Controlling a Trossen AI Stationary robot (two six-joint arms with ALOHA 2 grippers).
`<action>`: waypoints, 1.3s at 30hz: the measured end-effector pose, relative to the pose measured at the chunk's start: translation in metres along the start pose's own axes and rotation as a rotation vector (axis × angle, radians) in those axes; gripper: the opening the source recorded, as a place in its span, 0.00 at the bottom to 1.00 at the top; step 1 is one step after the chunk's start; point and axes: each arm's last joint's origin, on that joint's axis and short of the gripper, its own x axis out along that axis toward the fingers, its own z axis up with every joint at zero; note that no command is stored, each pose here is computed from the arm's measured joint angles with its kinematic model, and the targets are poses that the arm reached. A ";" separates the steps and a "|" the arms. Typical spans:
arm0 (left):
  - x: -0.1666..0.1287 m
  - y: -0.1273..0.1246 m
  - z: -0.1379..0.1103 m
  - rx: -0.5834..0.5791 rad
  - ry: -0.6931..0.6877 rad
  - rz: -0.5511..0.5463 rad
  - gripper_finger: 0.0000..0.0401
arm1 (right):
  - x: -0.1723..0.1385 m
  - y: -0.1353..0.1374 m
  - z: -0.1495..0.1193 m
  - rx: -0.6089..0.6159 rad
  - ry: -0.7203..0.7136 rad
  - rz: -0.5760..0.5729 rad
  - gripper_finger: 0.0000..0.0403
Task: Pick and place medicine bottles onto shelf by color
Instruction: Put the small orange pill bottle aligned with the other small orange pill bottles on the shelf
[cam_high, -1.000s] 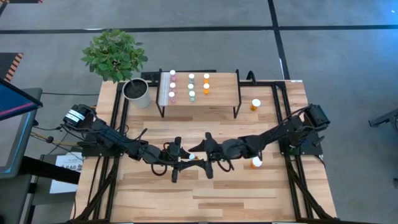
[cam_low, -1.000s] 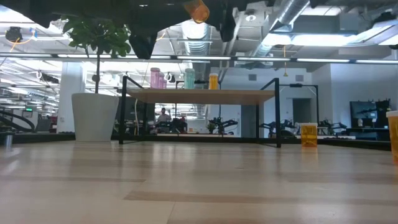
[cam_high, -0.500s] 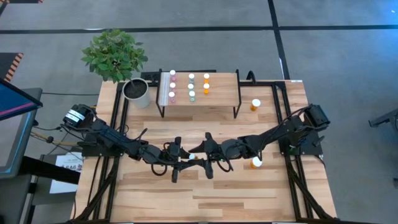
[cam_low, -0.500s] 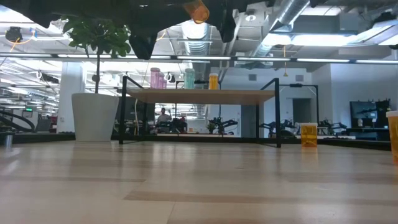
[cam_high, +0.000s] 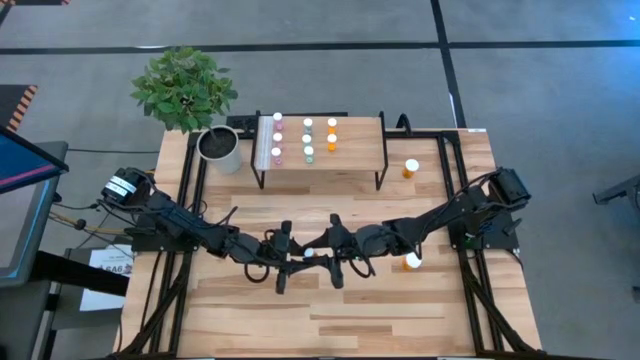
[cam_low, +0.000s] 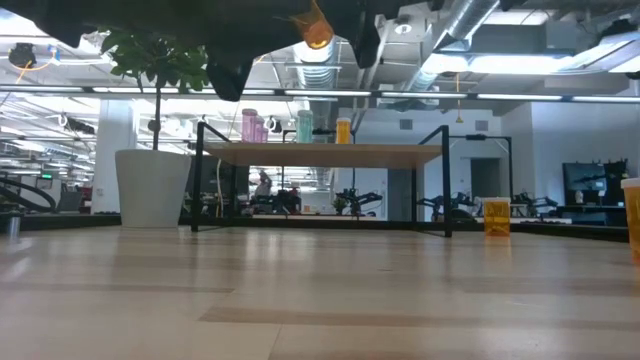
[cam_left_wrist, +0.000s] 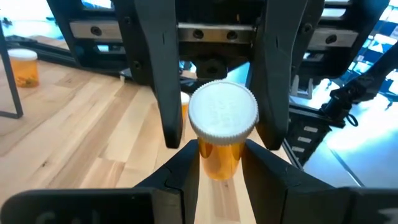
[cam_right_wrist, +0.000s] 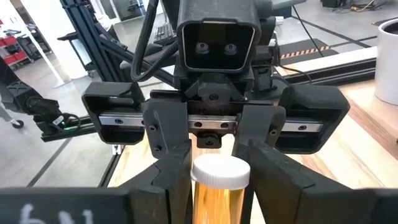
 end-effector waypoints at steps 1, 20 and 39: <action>0.000 0.000 -0.001 -0.003 0.008 -0.004 0.24 | 0.000 0.000 -0.001 -0.001 0.005 -0.002 0.44; 0.000 0.000 -0.003 -0.007 0.039 -0.015 0.24 | -0.001 0.002 -0.004 0.000 0.039 -0.003 0.44; 0.000 0.000 -0.004 -0.007 0.050 -0.019 0.24 | -0.002 0.006 -0.006 0.004 0.046 0.006 0.34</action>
